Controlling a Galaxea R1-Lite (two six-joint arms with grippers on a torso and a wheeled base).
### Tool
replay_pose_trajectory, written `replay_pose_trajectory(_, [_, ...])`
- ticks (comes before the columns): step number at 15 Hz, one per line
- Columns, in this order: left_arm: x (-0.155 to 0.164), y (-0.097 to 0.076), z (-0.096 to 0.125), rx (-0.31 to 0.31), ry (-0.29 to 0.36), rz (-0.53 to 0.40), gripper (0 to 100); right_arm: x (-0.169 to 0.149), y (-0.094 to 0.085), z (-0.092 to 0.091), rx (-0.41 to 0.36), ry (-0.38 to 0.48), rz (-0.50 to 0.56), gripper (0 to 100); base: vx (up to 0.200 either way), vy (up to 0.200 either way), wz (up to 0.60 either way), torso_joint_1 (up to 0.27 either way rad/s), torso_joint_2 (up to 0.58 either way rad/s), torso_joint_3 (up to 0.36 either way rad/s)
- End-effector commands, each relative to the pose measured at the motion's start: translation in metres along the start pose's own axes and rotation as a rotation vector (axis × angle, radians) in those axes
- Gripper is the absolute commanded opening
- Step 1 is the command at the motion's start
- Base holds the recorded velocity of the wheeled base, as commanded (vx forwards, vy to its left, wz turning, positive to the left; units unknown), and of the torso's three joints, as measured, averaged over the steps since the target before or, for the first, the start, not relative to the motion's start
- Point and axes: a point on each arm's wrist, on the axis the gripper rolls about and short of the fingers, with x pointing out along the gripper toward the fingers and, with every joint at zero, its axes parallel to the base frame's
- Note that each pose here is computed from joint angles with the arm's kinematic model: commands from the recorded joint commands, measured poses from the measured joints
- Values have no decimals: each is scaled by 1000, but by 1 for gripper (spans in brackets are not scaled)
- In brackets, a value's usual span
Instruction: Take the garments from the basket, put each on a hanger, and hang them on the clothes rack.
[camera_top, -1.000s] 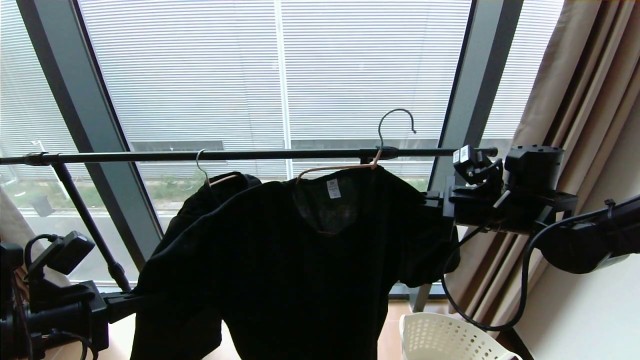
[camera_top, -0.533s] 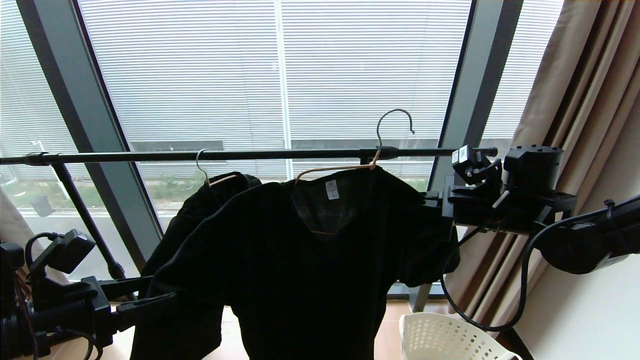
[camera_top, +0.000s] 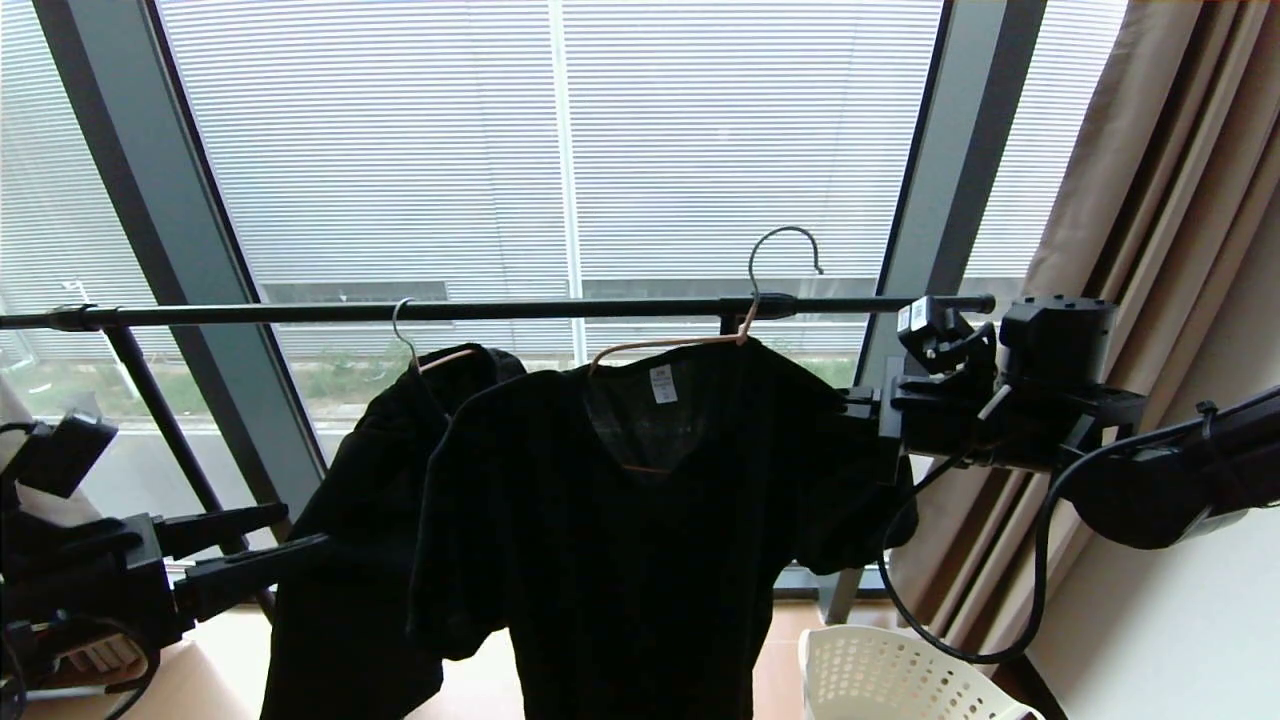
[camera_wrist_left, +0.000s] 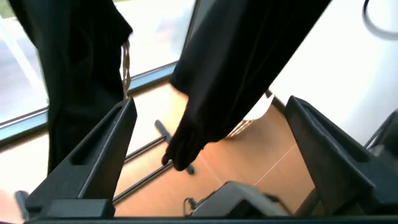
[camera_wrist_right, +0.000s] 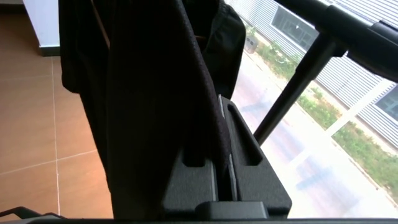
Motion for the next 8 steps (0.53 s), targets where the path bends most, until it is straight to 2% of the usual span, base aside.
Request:
replay_pose_trajectory(1, [8, -11, 29, 65, -32, -20, 100, 10, 6, -7, 14, 16, 31, 0, 0, 0, 0, 0, 0, 0])
replay_pose_trajectory(2, [25, -22, 49, 86, 7, 69, 100, 12, 8, -9, 17, 21, 40, 0, 0, 0, 0, 0, 0, 0])
replay_pose_trajectory(3, [36, -31, 62, 100, 34, 108, 100, 12, 8, -10, 16, 22, 42, 0, 0, 0, 0, 0, 0, 0])
replay_pose_trajectory(6, [54, -63, 99, 170, 29, -18, 100, 15, 11, -11, 14, 27, 52, 0, 0, 0, 0, 0, 0, 0])
replay_pose_trajectory(8, [72, -76, 104, 190, 77, -98, 100, 15, 12, -13, 4, 30, 55, 0, 0, 0, 0, 0, 0, 0])
